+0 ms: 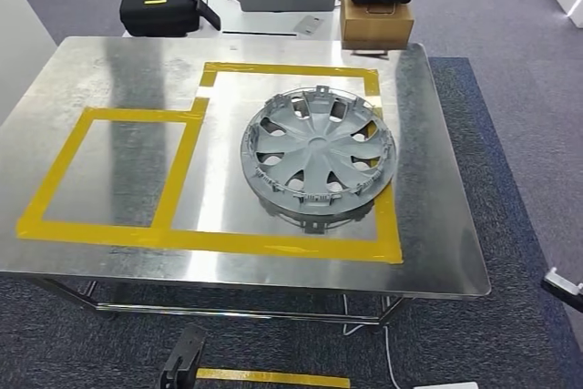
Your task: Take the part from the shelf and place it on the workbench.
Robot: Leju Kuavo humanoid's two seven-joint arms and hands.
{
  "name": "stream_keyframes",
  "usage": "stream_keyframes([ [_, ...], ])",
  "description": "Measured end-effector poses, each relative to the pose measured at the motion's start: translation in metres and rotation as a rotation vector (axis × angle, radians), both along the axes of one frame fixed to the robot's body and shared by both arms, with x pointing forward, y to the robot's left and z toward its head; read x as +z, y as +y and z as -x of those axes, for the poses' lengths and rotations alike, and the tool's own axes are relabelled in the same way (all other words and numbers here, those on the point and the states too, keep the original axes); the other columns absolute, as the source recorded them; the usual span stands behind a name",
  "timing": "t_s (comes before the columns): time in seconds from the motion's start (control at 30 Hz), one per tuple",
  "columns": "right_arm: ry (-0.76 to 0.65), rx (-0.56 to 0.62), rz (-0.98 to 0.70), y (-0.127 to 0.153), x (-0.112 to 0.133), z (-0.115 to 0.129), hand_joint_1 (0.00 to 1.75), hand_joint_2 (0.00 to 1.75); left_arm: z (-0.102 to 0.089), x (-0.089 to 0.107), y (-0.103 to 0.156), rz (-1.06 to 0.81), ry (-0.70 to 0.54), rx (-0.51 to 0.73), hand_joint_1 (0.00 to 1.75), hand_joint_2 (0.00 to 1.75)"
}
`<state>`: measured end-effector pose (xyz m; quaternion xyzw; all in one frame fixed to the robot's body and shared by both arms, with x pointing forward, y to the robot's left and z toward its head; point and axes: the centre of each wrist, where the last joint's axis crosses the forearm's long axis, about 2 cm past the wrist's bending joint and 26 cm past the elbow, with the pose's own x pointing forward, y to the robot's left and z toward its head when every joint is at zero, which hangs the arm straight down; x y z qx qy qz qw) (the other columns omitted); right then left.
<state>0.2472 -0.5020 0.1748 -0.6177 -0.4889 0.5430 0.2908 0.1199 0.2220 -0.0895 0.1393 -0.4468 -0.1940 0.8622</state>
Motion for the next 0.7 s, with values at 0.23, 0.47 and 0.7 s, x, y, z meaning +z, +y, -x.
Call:
stream_keyframes([
  [0.23, 0.035, -0.146, 0.035, -0.042, -0.029, 0.099, 0.0, 1.75, 0.02, -0.006, 0.011, -0.001, 0.003, 0.129, 0.0, 0.0],
  [0.47, 0.065, -0.432, -0.034, -0.066, -0.053, 0.187, 0.0, 1.75, 0.027, -0.008, 0.015, -0.01, 0.016, 0.167, 0.0, 0.0],
  [0.7, 0.048, -0.627, -0.124, -0.057, -0.073, 0.227, 0.0, 1.75, 0.027, -0.008, 0.017, -0.012, 0.016, 0.174, 0.0, 0.0],
])
